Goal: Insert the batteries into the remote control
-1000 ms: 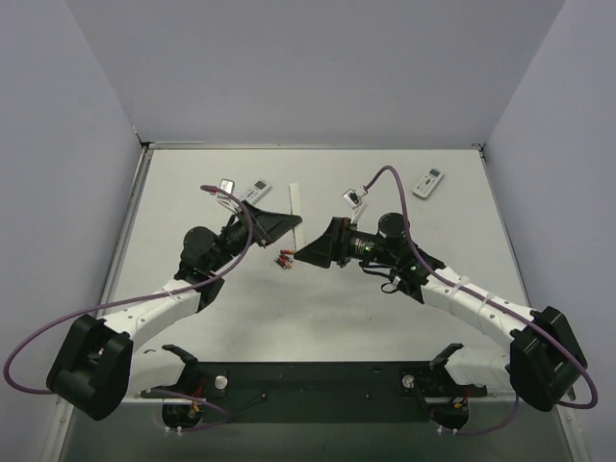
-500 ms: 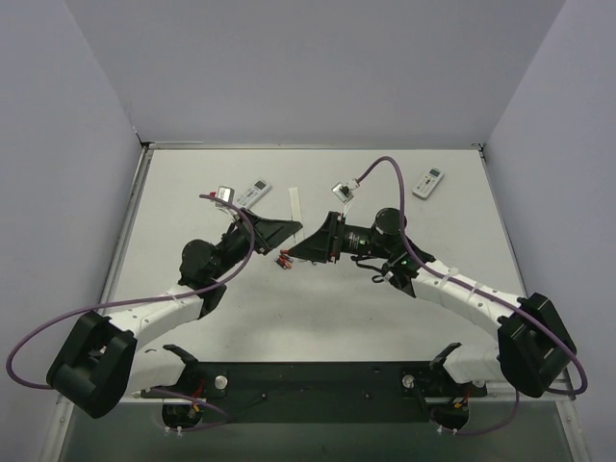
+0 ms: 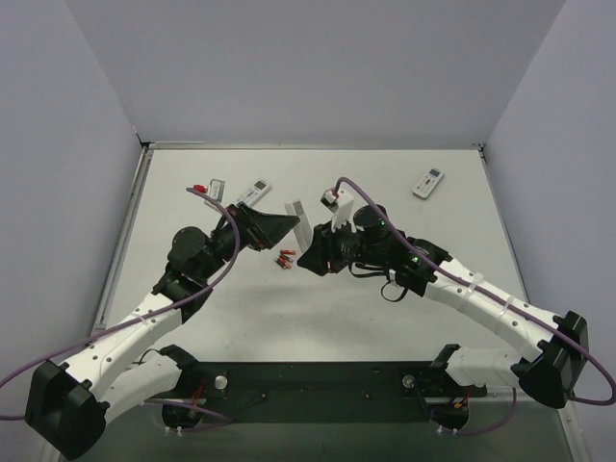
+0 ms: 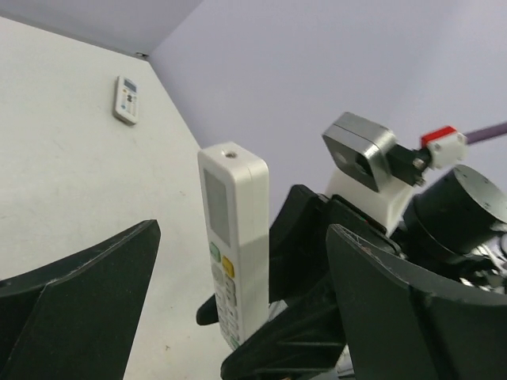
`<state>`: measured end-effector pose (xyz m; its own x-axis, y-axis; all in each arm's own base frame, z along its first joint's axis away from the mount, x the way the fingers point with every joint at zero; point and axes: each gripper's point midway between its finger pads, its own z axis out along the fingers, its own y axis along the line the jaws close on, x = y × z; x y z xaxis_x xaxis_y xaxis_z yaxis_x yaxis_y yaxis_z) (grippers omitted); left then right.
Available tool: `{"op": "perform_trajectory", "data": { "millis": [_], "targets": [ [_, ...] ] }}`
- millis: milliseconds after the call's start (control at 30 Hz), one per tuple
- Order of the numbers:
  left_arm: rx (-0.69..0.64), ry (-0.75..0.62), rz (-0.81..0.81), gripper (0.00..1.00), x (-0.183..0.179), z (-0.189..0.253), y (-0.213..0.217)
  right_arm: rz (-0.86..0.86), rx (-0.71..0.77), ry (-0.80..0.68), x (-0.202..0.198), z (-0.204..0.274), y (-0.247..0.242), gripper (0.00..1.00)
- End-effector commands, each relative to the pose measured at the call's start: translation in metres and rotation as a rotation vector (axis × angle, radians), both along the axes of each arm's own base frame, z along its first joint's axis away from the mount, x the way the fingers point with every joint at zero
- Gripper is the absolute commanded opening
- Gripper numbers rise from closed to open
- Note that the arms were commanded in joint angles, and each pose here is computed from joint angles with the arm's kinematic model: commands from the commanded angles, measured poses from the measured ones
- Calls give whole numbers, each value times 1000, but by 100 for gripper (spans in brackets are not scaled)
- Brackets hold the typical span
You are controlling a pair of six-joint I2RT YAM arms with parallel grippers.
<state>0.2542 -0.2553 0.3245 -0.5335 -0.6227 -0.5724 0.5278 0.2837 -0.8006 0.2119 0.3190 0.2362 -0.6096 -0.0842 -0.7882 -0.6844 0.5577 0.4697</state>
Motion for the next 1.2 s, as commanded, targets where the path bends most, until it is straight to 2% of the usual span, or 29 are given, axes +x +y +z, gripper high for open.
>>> {"op": "perform_trajectory", "data": {
  "millis": [0, 167, 267, 300, 400, 500, 533, 600, 633, 667, 700, 733, 767, 833, 900, 933, 1000, 1033, 1100, 1133, 1167],
  "targets": [
    [135, 23, 61, 97, 10, -18, -2, -99, -244, -109, 9, -14, -23, 0],
    [164, 43, 85, 97, 17, -30, -9, -145, -339, -167, 15, -16, -20, 0],
    [158, 51, 83, 90, 18, -33, -16, -155, -365, -178, 15, -19, -16, 0],
    [153, 48, 75, 83, 17, -32, -18, -148, -373, -178, 14, -21, -14, 0],
    [150, 63, 80, 74, 18, -38, -21, -155, -383, -174, 15, -25, -11, 0],
    [140, 80, 94, 56, 19, -45, -20, -156, -396, -178, 16, -29, -9, 0],
    [134, 87, 94, 45, 19, -47, -21, -148, -395, -178, 14, -30, -6, 0],
    [132, 92, 96, 35, 19, -49, -20, -148, -397, -174, 14, -31, -6, 1],
    [130, 92, 99, 27, 19, -48, -19, -145, -393, -174, 13, -31, -5, 4],
    [137, 105, 98, 12, 18, -52, -19, -135, -388, -177, 11, -30, -4, 14],
    [139, 111, 107, 3, 19, -54, -17, -110, -381, -185, 8, -30, -3, 22],
    [134, 118, 114, 0, 19, -53, -15, -96, -359, -199, 8, -27, 0, 30],
    [143, 137, 126, 0, 20, -58, -13, -82, -341, -220, 6, -22, 0, 45],
    [144, 155, 146, 0, 24, -61, -4, -41, -317, -272, 4, -18, 0, 57],
    [155, 202, 139, 0, 26, -69, 2, 13, -295, -322, -4, -14, -2, 62],
    [157, 221, 137, 0, 27, -73, 6, 43, -286, -396, -3, -6, -1, 69],
    [140, 256, 127, 0, 31, -76, 17, 108, -259, -491, -8, -2, -3, 74],
    [138, 267, 121, 0, 33, -77, 20, 191, -272, -581, -13, -1, -2, 75],
    [140, 300, 84, 0, 35, -79, 27, 242, -248, -686, -18, 5, -4, 75],
    [145, 307, 66, 0, 34, -76, 28, 312, -250, -708, -27, -8, -4, 76],
    [149, 310, 17, 0, 29, -73, 25, 360, -260, -794, -29, -5, -5, 80]
  ]
}}
